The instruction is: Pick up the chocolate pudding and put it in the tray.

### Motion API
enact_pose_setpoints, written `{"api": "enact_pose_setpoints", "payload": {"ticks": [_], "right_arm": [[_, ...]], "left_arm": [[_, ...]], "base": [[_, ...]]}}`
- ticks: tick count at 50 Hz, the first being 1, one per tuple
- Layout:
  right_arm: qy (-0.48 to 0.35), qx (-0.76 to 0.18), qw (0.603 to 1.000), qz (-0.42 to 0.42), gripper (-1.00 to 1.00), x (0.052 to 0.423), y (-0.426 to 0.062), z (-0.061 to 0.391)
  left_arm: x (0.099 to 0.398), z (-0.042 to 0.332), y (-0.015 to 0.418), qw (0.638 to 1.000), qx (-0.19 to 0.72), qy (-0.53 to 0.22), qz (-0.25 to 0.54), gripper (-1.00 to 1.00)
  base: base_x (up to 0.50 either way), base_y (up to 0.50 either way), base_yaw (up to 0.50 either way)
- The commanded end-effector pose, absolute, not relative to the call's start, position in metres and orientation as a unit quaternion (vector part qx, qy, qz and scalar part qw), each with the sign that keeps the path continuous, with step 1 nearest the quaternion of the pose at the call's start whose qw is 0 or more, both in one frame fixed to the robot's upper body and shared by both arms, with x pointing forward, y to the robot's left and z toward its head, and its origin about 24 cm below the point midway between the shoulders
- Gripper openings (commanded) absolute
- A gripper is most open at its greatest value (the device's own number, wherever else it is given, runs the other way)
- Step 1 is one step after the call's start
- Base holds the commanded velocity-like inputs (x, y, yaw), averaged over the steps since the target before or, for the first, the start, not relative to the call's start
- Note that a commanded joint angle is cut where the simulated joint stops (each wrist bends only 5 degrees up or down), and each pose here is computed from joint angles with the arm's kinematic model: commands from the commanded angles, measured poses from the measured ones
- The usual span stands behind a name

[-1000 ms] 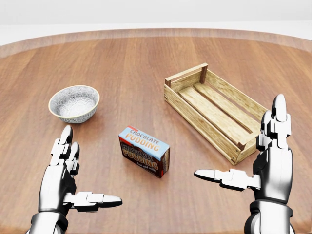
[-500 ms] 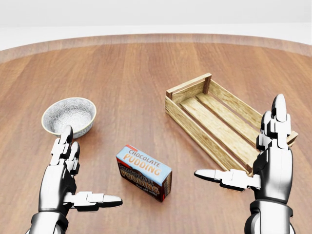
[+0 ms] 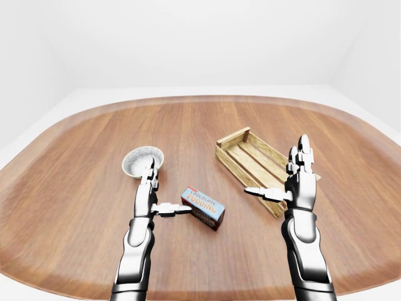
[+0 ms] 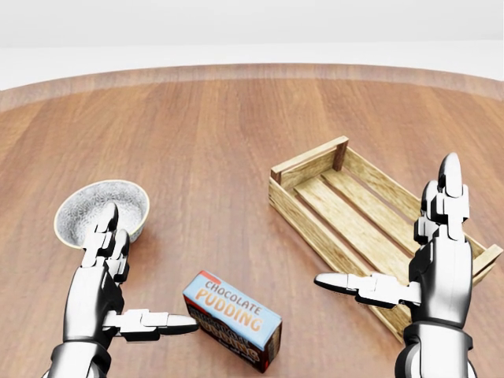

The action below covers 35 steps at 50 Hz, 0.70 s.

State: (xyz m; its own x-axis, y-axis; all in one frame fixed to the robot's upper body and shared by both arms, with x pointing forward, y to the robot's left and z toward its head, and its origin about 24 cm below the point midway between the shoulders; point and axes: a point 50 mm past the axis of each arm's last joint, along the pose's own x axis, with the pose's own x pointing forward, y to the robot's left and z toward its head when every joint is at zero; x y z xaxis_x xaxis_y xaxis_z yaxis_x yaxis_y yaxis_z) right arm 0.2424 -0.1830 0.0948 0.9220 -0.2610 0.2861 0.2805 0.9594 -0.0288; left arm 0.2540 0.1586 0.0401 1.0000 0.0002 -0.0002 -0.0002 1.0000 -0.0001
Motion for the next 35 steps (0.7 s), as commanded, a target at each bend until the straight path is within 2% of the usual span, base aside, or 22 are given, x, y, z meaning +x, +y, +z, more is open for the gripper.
{"api": "enact_pose_setpoints", "payload": {"ticks": [1, 13, 35], "right_arm": [[-0.139, -0.034, 0.98, -0.138, 1.0, 0.2428, -0.1832, 0.0937], [-0.144, -0.026, 0.98, -0.132, 1.0, 0.2405, -0.1822, 0.0962], [-0.144, -0.026, 0.981, -0.128, 1.0, 0.2408, -0.1806, 0.0962]], "left_arm": [[0.2539, 0.0404, 0.1582, 1.0, 0.0, 0.0, 0.0, 1.0], [0.2538, 0.0403, 0.1583, 1.0, 0.001, 0.0, 0.0, 1.0], [0.2534, 0.0414, 0.1582, 1.0, 0.013, -0.005, 0.001, 1.0]], "base": [[0.23, 0.0, 0.0], [0.22, 0.0, 0.0], [0.0, 0.0, 0.0]]}}
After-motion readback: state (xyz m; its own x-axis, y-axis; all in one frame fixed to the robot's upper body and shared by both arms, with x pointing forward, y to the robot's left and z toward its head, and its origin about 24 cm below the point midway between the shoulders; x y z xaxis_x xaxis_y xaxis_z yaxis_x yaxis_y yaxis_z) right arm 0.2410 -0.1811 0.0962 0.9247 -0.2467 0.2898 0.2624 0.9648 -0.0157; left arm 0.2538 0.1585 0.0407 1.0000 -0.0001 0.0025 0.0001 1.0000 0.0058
